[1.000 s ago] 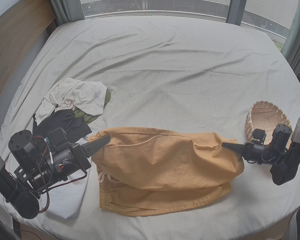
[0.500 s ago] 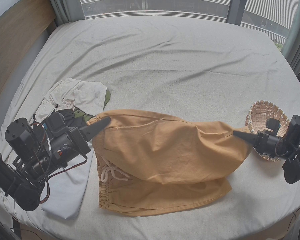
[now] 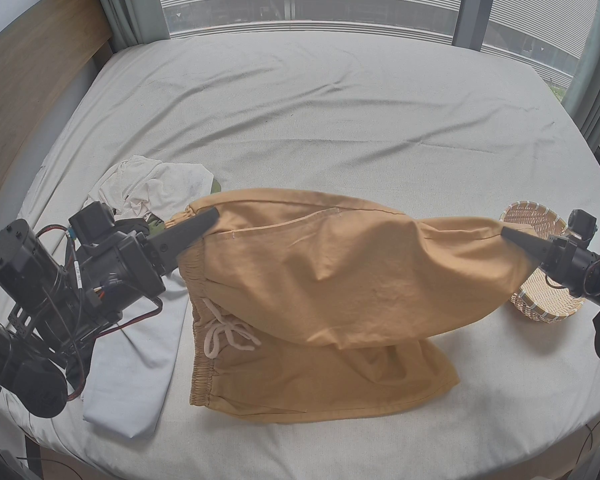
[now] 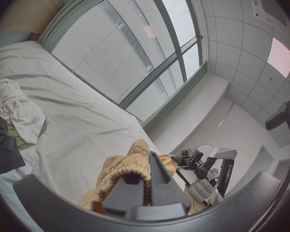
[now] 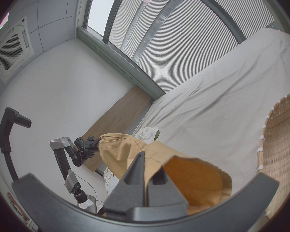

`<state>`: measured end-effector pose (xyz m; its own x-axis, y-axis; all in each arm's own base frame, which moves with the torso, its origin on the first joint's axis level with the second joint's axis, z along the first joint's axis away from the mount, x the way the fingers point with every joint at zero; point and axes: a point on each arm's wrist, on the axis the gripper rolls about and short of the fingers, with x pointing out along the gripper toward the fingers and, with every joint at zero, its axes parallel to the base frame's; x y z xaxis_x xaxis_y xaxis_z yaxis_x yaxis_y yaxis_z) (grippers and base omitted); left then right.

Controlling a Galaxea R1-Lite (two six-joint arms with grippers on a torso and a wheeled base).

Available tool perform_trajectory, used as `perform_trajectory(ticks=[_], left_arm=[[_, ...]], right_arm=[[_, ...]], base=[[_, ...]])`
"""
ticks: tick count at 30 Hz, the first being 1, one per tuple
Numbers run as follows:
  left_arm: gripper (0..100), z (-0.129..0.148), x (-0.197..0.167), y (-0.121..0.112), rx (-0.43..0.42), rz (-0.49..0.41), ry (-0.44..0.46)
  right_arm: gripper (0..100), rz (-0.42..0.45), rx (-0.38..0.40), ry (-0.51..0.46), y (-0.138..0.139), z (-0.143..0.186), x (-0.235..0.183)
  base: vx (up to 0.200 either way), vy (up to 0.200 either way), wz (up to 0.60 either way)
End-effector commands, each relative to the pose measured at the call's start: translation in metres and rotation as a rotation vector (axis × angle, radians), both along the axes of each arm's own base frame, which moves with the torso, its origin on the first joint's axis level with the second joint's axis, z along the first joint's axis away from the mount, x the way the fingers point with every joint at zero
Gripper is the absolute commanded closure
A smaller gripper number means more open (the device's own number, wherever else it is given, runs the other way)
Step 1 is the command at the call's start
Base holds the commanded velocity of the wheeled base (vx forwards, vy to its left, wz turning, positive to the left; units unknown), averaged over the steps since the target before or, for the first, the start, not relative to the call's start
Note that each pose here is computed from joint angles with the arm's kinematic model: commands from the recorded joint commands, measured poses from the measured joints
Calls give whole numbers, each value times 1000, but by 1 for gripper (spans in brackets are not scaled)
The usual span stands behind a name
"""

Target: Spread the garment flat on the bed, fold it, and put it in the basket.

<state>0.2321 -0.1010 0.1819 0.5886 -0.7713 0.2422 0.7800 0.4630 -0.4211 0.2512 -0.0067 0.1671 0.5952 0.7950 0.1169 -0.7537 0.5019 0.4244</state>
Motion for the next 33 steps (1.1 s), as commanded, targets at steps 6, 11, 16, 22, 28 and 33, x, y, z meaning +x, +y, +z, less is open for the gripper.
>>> perform_trajectory(ticks=[6, 11, 16, 22, 28, 33], left_arm=[[100, 5, 0, 12, -5, 45, -21], [100, 4, 2, 18, -4, 73, -19], [100, 3, 2, 18, -3, 70, -15], [100, 3, 3, 19, -2, 73, -15], [100, 2, 4, 19, 1, 75, -13], [100, 2, 4, 19, 1, 75, -13]], right_arm=[[100, -70, -6, -49, -17, 12, -5], [100, -83, -3, -55, -21, 15, -4], [100, -85, 4, -52, -22, 16, -4], [100, -102, 3, -56, -26, 17, -4], [100, -110, 3, -56, -28, 17, -4], [100, -110, 2, -58, -28, 17, -4]], base=[[0, 0, 0], [0, 0, 0], [0, 0, 0], [0, 0, 0], [0, 0, 0], [0, 0, 0]])
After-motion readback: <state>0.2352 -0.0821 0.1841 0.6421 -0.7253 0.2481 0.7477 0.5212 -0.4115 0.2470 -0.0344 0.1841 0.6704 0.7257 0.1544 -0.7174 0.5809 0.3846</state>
